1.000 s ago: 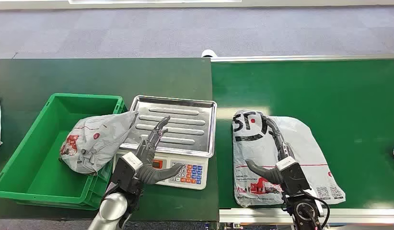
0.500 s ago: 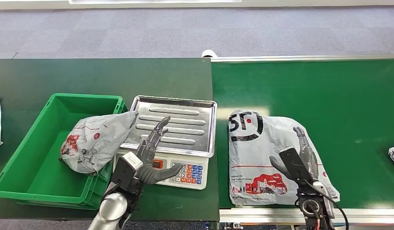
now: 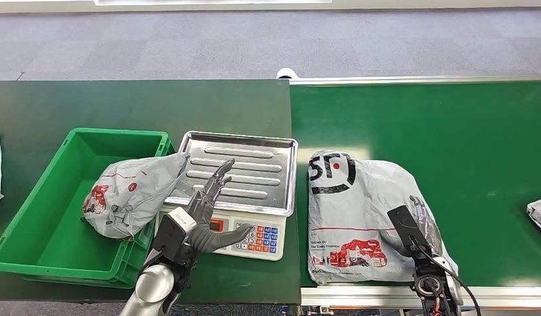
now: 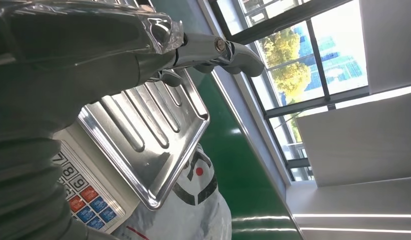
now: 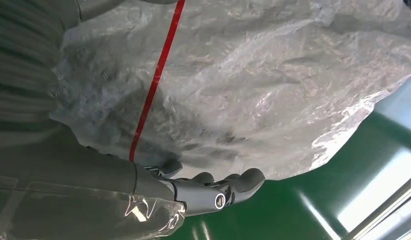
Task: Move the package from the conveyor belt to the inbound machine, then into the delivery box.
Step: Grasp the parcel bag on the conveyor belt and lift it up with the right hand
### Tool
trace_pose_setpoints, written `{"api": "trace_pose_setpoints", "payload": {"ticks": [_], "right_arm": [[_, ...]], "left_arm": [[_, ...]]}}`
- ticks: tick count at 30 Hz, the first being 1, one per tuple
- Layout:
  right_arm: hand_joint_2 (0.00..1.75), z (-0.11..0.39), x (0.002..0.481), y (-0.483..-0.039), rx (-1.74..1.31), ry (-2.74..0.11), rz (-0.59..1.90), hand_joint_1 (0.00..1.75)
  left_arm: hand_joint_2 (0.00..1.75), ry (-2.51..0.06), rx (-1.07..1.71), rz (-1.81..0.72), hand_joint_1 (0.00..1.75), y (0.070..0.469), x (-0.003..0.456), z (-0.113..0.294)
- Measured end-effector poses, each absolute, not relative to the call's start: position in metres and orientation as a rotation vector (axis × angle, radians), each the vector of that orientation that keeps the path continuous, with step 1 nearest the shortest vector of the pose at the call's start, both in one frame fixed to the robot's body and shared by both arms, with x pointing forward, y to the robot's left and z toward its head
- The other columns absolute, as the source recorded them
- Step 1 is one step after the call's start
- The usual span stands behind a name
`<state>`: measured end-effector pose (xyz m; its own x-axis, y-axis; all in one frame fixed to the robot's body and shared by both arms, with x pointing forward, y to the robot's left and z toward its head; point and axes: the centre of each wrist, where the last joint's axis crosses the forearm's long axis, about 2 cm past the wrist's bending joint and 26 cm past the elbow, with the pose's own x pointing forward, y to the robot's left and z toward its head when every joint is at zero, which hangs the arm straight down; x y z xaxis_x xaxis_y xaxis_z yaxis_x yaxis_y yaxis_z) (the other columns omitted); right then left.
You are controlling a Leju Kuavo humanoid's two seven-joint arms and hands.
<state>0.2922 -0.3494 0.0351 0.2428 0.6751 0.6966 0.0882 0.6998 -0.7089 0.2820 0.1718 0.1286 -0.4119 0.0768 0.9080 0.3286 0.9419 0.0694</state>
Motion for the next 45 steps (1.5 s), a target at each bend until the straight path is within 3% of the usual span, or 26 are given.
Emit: {"api": "trace_pose_setpoints", "payload": {"ticks": [31,35,40,45], "right_arm": [[1.75,0.024,0.287,-0.346,-0.651,-1.112,0.520,0.01],[1.75,0.023,0.288,-0.345,-0.639,-1.105,0.525,1.75],[1.75,0.025,0.291,-0.345,-0.632,-1.107,0.529,1.68],[1.75,0.025,0.291,-0.344,-0.641,-1.113,0.528,1.75]], "left_arm": [[1.75,-1.980,-0.296,-0.296,0.00,0.169,0.282,0.132],[1.75,-1.979,-0.296,-0.296,0.00,0.169,0.282,0.132],[1.75,-1.980,-0.296,-0.296,0.00,0.169,0.282,0.132],[1.75,-1.985,-0.292,-0.297,0.00,0.170,0.282,0.134]]}}
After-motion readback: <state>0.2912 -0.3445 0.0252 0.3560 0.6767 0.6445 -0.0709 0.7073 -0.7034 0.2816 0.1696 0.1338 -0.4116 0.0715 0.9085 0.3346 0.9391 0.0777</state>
